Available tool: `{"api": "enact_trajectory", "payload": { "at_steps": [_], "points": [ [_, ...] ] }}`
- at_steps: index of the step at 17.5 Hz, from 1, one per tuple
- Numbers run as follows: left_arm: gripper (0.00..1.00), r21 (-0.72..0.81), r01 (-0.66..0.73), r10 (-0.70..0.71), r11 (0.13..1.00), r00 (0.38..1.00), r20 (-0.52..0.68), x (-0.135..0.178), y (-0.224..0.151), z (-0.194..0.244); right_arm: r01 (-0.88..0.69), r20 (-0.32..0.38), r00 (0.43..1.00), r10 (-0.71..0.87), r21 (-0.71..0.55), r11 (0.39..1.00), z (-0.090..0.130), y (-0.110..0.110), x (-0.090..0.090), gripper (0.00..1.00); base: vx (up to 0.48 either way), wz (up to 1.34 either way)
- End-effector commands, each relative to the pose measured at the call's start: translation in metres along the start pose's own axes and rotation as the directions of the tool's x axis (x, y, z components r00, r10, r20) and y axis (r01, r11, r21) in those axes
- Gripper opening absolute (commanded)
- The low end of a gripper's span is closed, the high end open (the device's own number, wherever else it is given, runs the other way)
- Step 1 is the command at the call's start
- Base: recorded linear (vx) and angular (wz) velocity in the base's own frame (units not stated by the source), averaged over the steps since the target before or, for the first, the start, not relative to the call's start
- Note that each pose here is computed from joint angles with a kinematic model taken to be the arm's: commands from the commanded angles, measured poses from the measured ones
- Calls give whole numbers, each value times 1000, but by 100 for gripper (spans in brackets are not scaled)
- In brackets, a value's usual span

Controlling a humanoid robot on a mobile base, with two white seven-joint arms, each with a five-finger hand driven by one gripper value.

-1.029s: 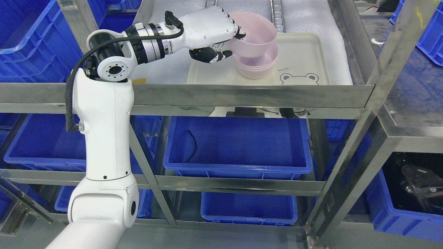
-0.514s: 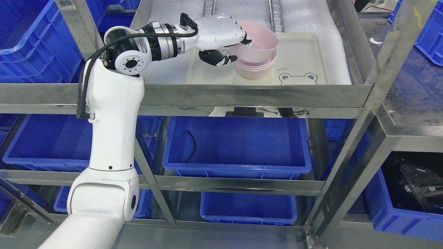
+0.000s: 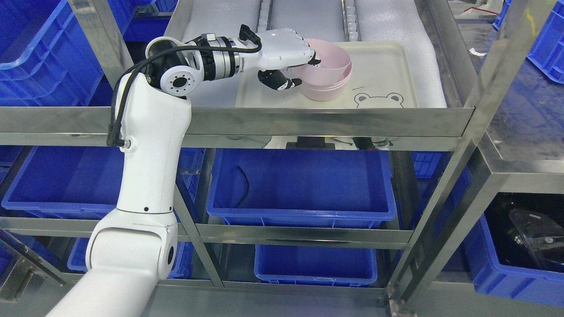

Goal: Stack pink IKEA bowl on shelf middle layer
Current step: 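Lower the bowl into the shelf bowl and open the left hand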

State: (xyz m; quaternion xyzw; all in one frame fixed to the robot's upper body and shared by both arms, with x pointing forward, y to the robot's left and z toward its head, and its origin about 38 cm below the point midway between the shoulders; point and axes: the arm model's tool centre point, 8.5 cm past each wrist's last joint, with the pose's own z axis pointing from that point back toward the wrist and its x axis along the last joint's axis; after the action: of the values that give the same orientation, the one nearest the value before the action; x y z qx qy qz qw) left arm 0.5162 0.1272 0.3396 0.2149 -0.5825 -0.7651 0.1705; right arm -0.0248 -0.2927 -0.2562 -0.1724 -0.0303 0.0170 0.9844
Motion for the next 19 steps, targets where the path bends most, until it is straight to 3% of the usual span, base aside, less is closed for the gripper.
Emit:
{"api": "enact_trajectory", "payload": {
  "at_steps": [1, 19],
  "points": [
    [3, -36, -36, 36, 999, 999, 9, -5, -12, -12, -3, 17, 1000, 3, -17, 1000, -3, -11, 6, 100, 0, 0],
    [4, -61, -70, 68, 996, 997, -31, -20, -22, -27, -1, 17, 1000, 2, -17, 1000, -3, -11, 6, 100, -1, 6]
  ]
}}
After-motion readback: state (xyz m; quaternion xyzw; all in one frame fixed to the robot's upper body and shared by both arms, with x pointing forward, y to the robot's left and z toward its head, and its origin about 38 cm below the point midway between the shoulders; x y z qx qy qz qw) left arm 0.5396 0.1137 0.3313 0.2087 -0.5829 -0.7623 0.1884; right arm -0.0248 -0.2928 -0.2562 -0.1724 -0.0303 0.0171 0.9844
